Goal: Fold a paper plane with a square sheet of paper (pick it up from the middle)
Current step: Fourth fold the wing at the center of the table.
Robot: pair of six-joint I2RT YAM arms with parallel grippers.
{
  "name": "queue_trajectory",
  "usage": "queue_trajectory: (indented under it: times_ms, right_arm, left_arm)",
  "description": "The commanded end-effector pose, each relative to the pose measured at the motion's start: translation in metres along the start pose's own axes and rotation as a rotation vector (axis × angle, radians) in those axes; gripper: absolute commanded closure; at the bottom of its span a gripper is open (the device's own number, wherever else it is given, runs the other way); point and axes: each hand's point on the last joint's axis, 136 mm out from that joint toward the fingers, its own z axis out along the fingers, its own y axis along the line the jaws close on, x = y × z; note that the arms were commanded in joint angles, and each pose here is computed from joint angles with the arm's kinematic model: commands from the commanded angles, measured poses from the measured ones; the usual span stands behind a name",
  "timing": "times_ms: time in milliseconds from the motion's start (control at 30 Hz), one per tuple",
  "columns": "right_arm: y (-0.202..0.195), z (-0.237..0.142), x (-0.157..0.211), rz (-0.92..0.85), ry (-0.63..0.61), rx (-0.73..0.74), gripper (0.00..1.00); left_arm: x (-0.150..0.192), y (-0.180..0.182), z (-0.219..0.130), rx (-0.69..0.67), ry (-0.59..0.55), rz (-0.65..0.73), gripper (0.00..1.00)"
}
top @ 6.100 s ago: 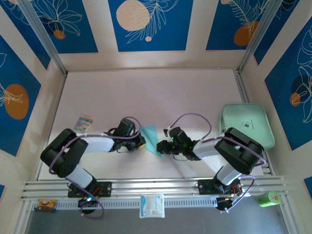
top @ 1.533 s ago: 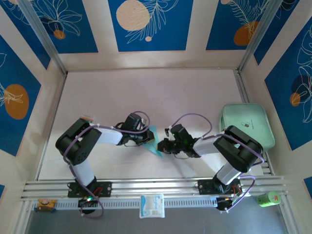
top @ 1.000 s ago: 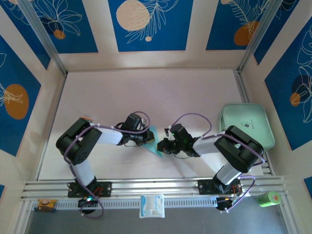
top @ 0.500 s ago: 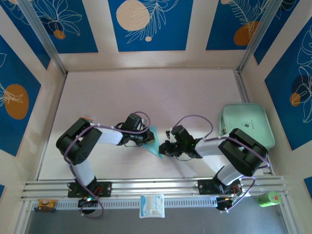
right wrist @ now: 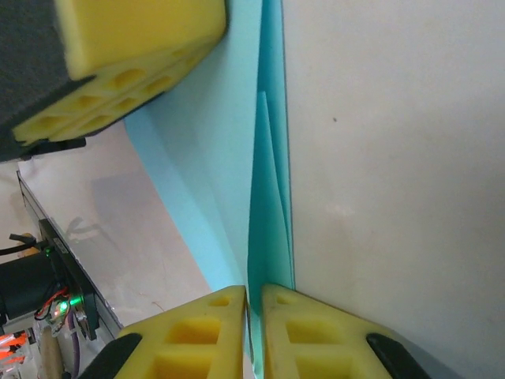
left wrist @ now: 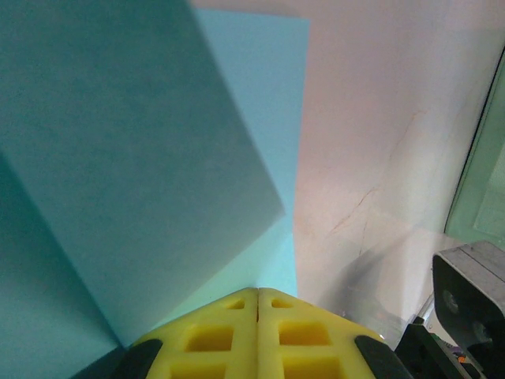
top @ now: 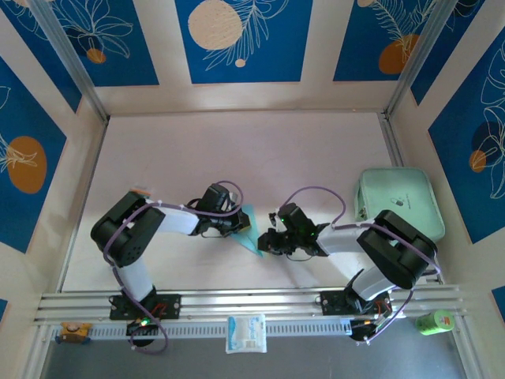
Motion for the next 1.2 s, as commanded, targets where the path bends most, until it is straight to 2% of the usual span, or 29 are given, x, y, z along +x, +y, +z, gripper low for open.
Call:
queue_trajectory:
  times_ms: [0, 200, 433, 633, 900, 1167]
  right_arm:
    - [-0.016, -0.004, 0.02, 0.019, 0.068, 0.055, 0.87]
    - [-0.018, 0.001, 0.027, 0.026, 0.109, 0.039, 0.9]
    - [-0.012, -0.004, 0.023, 0.015, 0.092, 0.043, 0.86]
    - [-0.024, -0.005, 0.029, 0.033, 0.108, 0.082, 0.9]
    - [-0.023, -0.006, 0.034, 0.037, 0.122, 0.068, 0.88]
    - [-0.029, -0.011, 0.044, 0.039, 0.153, 0.078, 0.93]
  left_arm:
    - [0.005, 0.015, 0.002, -0.043, 0.013, -0.018, 0.96]
    - [0.005, 0.017, 0.002, -0.045, 0.012, -0.022, 0.96]
    - [0.006, 0.016, 0.002, -0.042, 0.013, -0.021, 0.96]
    - [0.006, 0.017, 0.002, -0.042, 0.012, -0.025, 0.96]
    - [0.006, 0.017, 0.002, -0.04, 0.011, -0.026, 0.97]
    - [0.006, 0.018, 0.002, -0.041, 0.01, -0.031, 0.97]
